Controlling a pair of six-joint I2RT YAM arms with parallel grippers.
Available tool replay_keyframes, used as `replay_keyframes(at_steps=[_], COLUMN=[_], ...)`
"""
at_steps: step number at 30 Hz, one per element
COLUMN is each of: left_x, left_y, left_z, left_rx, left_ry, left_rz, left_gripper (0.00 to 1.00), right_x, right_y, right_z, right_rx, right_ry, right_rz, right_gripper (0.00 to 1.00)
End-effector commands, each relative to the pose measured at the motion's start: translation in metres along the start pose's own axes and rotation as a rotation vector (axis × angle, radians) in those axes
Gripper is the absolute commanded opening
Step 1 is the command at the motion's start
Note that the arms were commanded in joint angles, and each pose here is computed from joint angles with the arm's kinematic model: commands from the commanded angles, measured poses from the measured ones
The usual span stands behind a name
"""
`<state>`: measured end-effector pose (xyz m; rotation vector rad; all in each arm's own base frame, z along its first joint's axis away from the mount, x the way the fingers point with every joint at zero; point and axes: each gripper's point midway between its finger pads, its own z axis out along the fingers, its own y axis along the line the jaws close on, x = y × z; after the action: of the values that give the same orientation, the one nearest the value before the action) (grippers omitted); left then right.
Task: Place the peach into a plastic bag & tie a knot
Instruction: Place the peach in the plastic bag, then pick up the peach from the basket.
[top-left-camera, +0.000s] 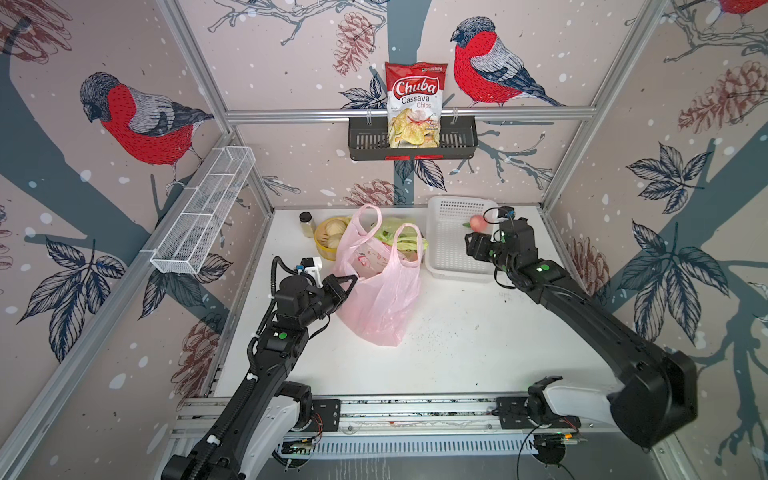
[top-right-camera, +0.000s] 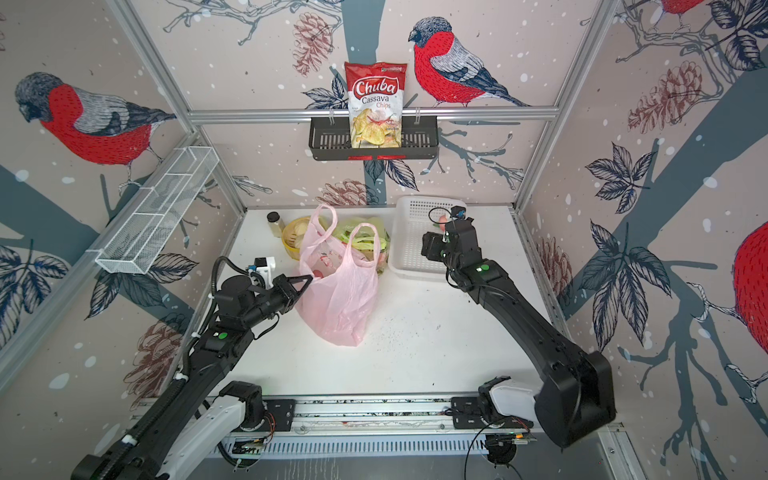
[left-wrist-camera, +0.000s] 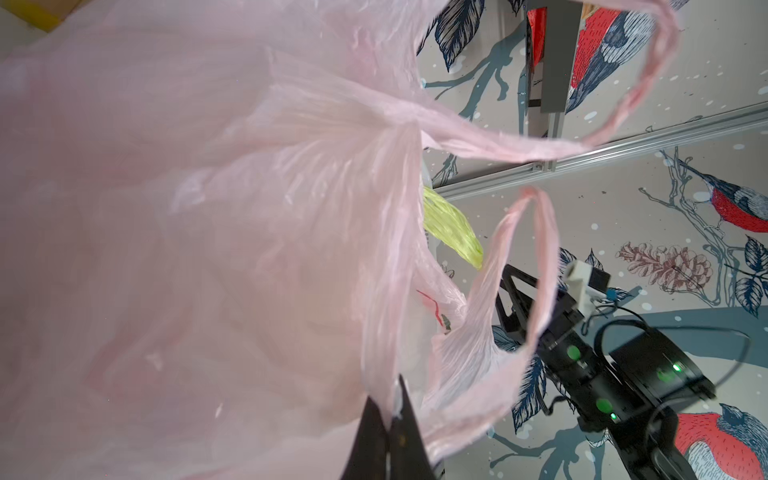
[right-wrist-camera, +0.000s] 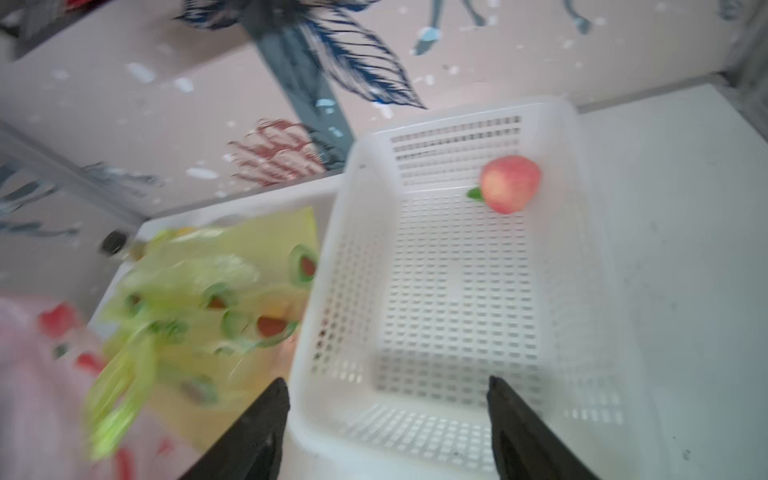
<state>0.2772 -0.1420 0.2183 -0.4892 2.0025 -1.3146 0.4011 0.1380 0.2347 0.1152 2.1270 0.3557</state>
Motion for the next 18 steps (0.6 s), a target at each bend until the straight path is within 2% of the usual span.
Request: replay_keyframes(at_steps=[1, 3, 7, 12, 18], left_x=[-0.006, -0.005, -0.003, -0.002, -0.001], left_y=[-0.013, -0.010, -0.007, -0.009, -0.010], left_z=[0.001, 0.003, 0.005, 0.005, 0.004], left_rx=[0.050, 0.044, 0.043, 0.052, 0.056], left_ry=[-0.015, -0.009, 0.001, 0.005, 0.007], left_rz=[0.040, 0.036, 0.033, 0.033, 0.029], left_gripper=[0.00, 0.00, 0.00, 0.00, 0.00], right_x=[-0.011, -0.015, -0.029, -0.026, -0.014], right_y=[-0.022, -0.030, -0.052, -0.073, -0.092], right_z=[0.039, 0.065, 0.117, 0.184, 0.220], right_rx=[0.039, 0.059, 0.191, 0.330, 0.437], right_ry=[0.004, 0.040, 0.067, 0.148, 0.171], right_rz=[0.057, 0.069, 0.045, 0.027, 0.013], right_gripper=[0.80, 0.77, 0.86, 0.88, 0.89])
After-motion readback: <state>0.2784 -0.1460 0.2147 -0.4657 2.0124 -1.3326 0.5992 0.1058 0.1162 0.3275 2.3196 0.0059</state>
